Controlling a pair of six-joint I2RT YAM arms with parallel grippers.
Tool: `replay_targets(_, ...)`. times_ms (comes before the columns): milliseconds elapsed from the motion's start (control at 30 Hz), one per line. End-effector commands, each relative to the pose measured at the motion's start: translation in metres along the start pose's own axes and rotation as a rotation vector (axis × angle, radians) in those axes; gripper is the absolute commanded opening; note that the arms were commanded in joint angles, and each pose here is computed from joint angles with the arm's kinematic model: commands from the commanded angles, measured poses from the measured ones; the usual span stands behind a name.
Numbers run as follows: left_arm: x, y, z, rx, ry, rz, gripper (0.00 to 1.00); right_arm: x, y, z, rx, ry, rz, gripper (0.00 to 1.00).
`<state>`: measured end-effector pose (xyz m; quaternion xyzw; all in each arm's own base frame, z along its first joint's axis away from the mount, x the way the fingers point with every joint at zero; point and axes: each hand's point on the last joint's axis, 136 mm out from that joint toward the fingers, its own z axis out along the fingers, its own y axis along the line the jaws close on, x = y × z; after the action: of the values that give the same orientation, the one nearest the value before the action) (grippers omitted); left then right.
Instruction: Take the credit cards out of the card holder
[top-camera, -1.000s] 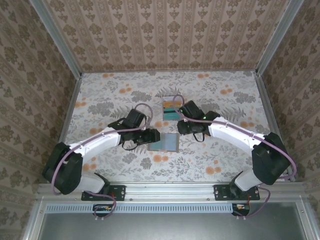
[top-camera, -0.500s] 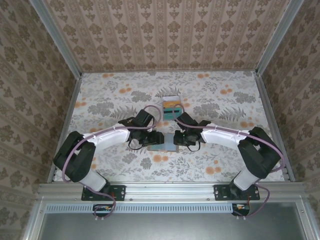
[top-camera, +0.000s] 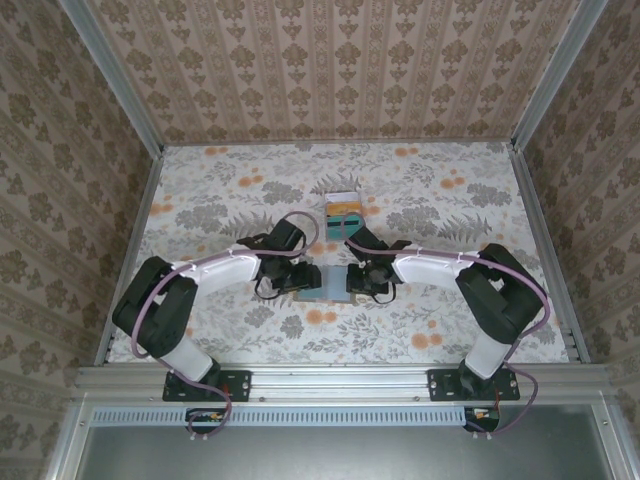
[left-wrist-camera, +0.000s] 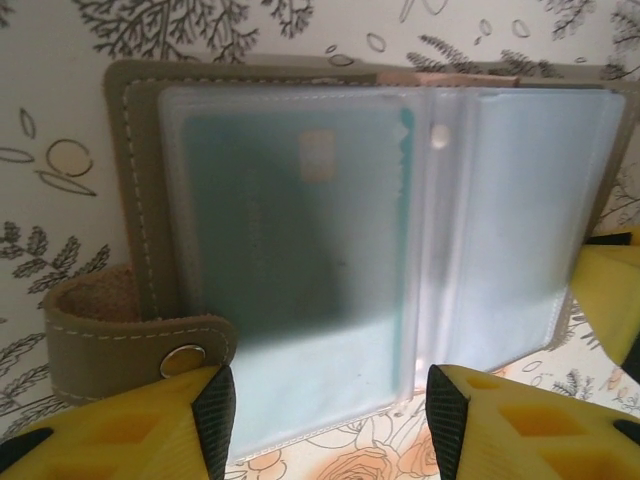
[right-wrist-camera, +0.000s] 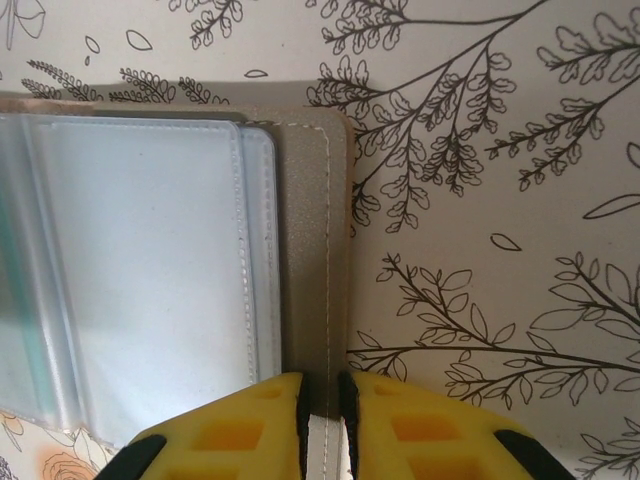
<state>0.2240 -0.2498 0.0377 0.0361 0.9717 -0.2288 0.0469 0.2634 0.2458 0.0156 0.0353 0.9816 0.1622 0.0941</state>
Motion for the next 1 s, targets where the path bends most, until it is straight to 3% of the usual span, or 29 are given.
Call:
replay_targets(0,-0.001,0.009,-0.003,-0.049,-0.005,0.005,0.56,0.006,-0.006,0.012,0.028,0.036,0.017,0.21)
replay_targets(267,-0.001,0.017,-0.005,-0.080,-0.007,-0.009,0.56,0.008,-0.009,0.016,0.043,0.048,0.017,0.21)
replay_targets(967,0.002,-0.020,0.010,0.109,0.048,0.048,0.56,0.011,-0.007,0.024,0.037,0.081,0.013,0.21)
